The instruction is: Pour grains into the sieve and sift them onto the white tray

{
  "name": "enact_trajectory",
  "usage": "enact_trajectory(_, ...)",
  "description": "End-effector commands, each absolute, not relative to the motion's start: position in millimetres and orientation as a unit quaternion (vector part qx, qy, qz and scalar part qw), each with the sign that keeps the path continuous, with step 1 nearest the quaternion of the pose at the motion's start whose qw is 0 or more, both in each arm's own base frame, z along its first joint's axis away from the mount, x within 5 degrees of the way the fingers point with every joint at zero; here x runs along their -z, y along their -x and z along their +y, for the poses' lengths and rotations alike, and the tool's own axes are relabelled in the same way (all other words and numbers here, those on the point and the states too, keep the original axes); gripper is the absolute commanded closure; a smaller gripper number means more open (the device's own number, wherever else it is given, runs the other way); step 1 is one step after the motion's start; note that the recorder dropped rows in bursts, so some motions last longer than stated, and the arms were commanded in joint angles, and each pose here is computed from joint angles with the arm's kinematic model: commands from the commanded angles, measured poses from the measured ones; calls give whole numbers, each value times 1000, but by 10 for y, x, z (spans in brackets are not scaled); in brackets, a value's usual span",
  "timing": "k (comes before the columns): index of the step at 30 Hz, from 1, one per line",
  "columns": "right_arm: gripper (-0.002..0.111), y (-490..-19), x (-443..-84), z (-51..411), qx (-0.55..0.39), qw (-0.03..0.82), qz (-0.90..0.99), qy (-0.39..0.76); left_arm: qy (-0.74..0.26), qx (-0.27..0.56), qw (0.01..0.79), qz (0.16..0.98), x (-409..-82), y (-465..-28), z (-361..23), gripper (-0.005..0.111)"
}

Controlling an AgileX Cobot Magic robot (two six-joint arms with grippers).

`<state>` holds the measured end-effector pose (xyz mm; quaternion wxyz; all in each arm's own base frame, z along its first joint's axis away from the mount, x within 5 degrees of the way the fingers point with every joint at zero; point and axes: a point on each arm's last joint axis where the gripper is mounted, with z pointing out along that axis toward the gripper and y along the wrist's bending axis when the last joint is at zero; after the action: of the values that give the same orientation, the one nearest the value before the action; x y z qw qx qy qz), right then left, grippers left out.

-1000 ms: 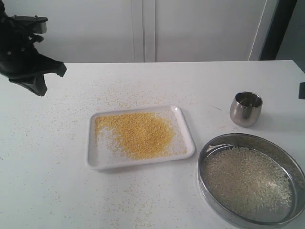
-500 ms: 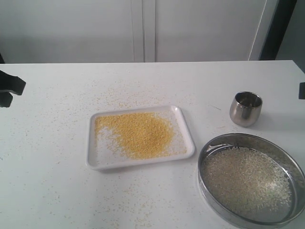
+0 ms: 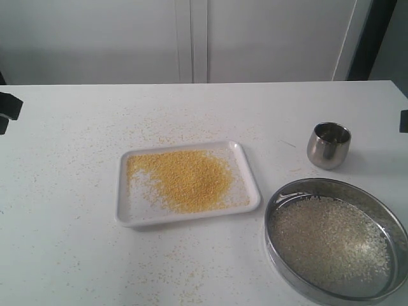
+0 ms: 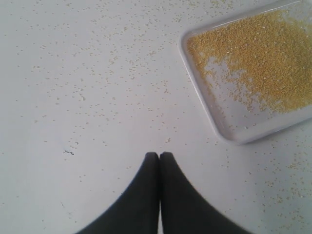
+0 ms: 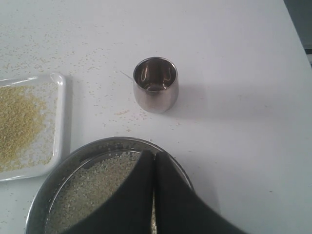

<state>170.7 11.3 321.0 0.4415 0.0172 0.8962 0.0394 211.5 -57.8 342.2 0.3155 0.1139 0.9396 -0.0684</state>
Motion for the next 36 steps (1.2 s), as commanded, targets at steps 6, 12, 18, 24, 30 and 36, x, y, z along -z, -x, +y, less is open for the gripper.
enact_trajectory(6, 108, -1708, -3203, 106, -39, 444, 895, -20, -111, 68, 315, 940, -3425, -2093, -566, 107)
enact_trajectory(12, 108, -1708, -3203, 106, -39, 444, 895, -20, -108, 67, 316, 940, -3421, -2088, -548, 107)
enact_trajectory(18, 108, -1708, -3203, 106, -39, 444, 895, -20, -52, 62, 331, 940, -3454, -1953, -311, 107)
enact_trajectory(24, 108, -1708, -3203, 106, -39, 444, 895, -20, -3, 44, 358, 933, -3455, -1686, -97, 107)
enact_trajectory(30, 108, -1708, -3203, 106, -39, 444, 895, -20, 29, 26, 364, 931, -3306, -1416, 19, 107)
enact_trajectory(36, 108, -1708, -3203, 106, -39, 444, 895, -20, 53, 6, 366, 929, -2964, -1101, 80, 107)
